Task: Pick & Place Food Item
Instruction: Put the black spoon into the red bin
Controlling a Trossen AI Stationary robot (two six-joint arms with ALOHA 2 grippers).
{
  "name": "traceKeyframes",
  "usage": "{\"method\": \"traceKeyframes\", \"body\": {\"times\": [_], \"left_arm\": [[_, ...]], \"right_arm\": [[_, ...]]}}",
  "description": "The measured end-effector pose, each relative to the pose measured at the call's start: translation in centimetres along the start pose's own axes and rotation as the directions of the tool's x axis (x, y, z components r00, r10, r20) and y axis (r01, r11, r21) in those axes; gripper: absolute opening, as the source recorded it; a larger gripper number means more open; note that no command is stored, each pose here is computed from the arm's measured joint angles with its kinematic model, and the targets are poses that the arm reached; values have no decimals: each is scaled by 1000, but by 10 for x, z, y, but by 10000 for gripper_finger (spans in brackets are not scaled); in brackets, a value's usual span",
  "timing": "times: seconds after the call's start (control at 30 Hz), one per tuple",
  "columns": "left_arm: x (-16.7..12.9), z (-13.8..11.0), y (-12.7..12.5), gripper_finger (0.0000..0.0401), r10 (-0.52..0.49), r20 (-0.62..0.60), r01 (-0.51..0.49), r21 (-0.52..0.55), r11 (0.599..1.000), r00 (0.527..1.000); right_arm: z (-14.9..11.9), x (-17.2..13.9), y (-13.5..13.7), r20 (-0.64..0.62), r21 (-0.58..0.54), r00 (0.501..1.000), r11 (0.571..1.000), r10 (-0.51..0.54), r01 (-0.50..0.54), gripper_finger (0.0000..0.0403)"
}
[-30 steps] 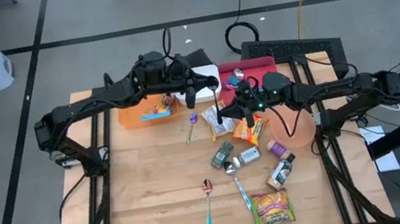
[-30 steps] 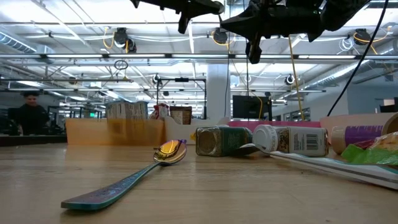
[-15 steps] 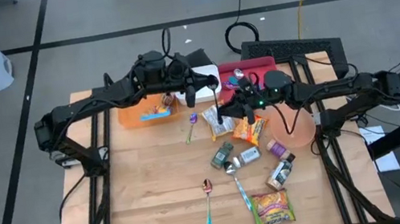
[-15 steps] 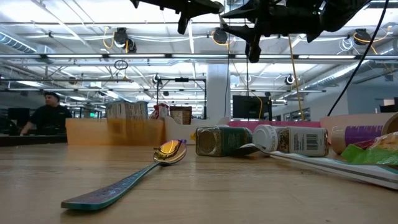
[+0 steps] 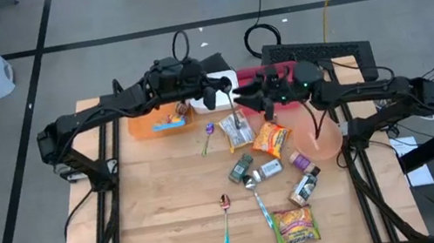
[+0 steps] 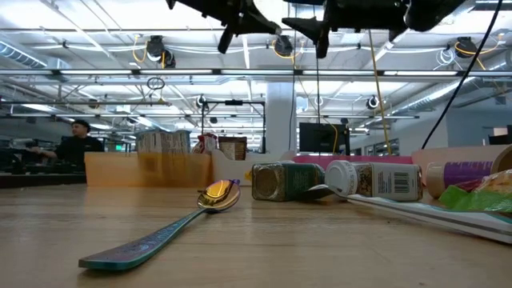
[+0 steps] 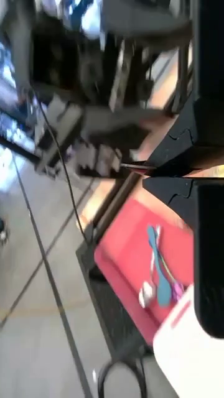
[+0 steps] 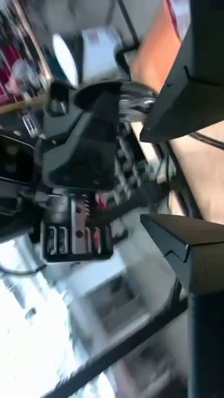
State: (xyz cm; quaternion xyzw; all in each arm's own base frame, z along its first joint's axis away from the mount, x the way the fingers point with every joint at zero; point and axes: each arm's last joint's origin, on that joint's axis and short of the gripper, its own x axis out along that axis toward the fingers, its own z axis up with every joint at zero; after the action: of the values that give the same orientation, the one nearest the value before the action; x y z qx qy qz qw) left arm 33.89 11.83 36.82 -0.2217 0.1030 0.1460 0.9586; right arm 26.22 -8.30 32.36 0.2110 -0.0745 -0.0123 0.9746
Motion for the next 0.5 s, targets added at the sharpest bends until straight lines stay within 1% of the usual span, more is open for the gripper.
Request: {"method": "traceKeyframes", "body": {"times": [0.07,0.13,0.23,0.3,0.33,0.4,0.5], "left_arm": [[0,-1,0,5,59,8,-59,1,998,998],[0,-2,1,5,110,28,-110,4,994,994],[0,0,-2,4,175,70,-178,35,983,982],[-3,4,-7,5,229,95,-236,72,969,969],[-4,8,-11,5,250,114,-261,95,961,961],[-8,16,-20,4,286,163,-308,138,941,944],[-15,28,-29,4,323,210,-361,177,916,923]], "right_arm": [[7,4,5,7,-86,998,994,-60,60,194],[15,8,12,11,-188,990,972,-141,140,194],[24,13,23,-8,-326,960,908,-281,264,194],[29,14,31,-15,-398,936,860,-353,318,194],[30,15,35,-13,-424,926,841,-378,337,194],[30,15,40,-3,-448,911,815,-412,367,194],[28,15,45,13,-451,896,797,-444,401,194]]}}
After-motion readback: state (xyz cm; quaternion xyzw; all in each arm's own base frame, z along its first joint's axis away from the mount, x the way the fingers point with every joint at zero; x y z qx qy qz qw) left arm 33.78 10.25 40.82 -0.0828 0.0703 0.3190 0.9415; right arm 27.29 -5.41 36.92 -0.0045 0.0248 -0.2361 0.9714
